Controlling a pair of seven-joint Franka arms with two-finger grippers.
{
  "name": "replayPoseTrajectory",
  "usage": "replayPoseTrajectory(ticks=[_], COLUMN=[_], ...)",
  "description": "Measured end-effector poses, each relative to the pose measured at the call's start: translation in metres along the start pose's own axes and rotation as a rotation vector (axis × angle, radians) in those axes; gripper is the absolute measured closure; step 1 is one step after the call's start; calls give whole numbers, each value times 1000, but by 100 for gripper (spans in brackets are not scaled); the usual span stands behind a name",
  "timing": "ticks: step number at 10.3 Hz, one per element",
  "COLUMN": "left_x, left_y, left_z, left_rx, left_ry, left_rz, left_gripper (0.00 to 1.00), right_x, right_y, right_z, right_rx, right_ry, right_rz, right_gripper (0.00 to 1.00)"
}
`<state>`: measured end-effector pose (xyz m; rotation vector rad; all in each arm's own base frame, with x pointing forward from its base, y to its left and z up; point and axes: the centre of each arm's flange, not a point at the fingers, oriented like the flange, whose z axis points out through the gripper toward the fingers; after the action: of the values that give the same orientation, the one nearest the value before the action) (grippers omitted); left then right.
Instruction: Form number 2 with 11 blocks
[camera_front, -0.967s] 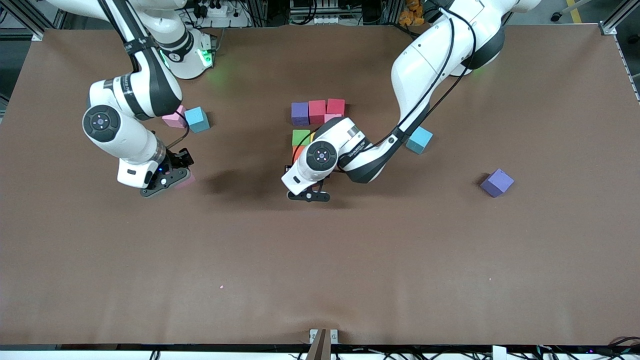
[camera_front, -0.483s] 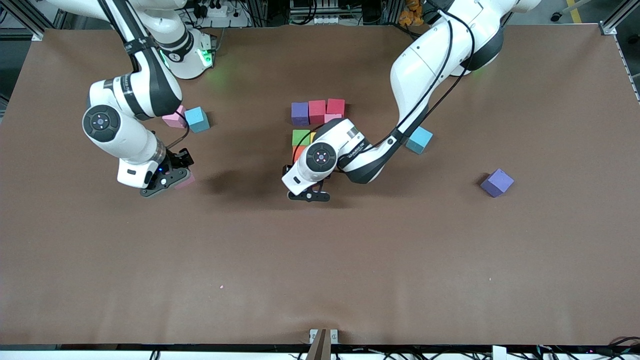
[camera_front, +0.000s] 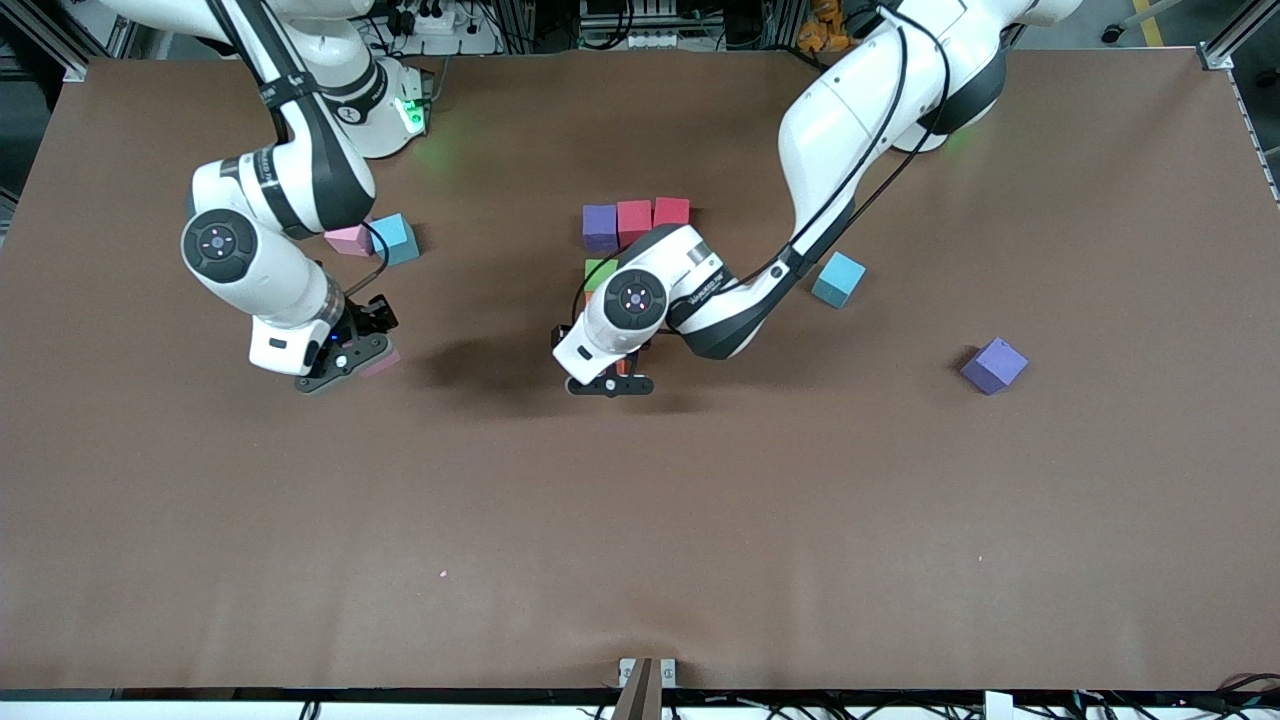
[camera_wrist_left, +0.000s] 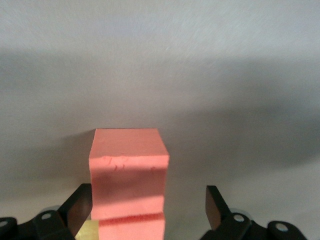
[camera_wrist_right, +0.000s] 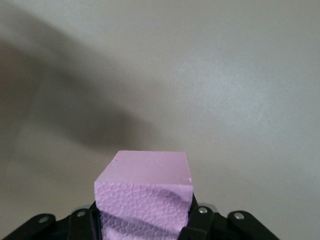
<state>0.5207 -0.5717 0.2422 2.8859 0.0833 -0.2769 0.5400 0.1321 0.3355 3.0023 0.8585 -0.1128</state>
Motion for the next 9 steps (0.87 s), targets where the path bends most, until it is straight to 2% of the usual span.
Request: replayPoseTrajectory(ticks=[3,5,7,9], left_x=[17,45,64,74], left_y=[-14,-55,-103,-147], left_z=[-67,-111,-149,-171], left_rx=[18,65,144,188], left_ry=[37,25,-22,-39], left_rz=[-49,-115,-210,-279], left_gripper=[0,0,0,0], right_x=[29,51,72,93], right_y=[-56,-117,-183,-256], right_z=[-15,-4,10,10], right_rx=[-7,4,17,28], right_ry=[33,24,22,45], right_rz=[46,34,-65,-181], right_gripper=[42,42,42,42])
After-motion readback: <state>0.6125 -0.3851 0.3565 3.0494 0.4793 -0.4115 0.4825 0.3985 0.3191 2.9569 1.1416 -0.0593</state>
